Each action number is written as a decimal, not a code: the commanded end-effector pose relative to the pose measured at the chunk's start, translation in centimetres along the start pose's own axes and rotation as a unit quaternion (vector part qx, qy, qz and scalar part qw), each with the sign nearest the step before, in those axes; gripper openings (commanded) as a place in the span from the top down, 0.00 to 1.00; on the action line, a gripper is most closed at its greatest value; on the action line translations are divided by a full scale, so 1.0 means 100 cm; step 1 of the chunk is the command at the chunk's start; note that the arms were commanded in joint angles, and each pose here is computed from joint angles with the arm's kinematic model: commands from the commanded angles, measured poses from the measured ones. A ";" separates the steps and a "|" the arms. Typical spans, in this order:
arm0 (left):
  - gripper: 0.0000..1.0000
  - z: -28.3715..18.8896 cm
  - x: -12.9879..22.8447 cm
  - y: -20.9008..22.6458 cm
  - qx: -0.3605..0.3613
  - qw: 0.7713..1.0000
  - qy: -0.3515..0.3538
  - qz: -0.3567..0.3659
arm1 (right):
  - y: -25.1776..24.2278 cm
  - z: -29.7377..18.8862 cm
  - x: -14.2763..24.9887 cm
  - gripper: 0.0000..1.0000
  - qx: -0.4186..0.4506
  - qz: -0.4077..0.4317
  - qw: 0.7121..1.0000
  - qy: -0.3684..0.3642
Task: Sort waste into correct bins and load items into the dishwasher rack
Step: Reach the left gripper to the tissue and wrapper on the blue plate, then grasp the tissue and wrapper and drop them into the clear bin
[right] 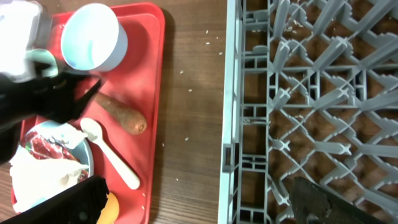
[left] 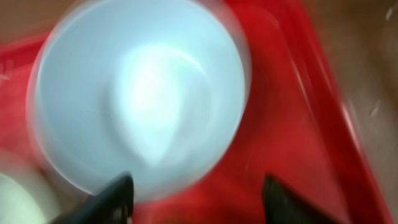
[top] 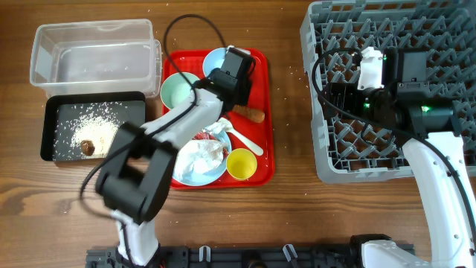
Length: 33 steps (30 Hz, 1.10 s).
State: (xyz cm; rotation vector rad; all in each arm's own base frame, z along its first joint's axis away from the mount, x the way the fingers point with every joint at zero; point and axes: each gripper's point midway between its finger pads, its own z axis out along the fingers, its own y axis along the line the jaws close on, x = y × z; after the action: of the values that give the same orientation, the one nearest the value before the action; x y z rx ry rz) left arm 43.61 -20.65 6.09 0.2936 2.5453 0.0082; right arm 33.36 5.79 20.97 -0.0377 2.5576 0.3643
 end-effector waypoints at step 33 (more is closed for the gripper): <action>0.96 -0.017 0.172 0.042 -0.090 0.936 0.264 -0.213 | -0.003 0.000 0.002 0.04 0.006 0.004 1.000 0.008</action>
State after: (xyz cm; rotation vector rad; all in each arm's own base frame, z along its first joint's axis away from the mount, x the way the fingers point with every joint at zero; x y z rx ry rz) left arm 31.50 -14.14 0.18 -0.3700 2.9916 0.0981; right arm 33.02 5.78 20.75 -0.0356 2.5742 0.3649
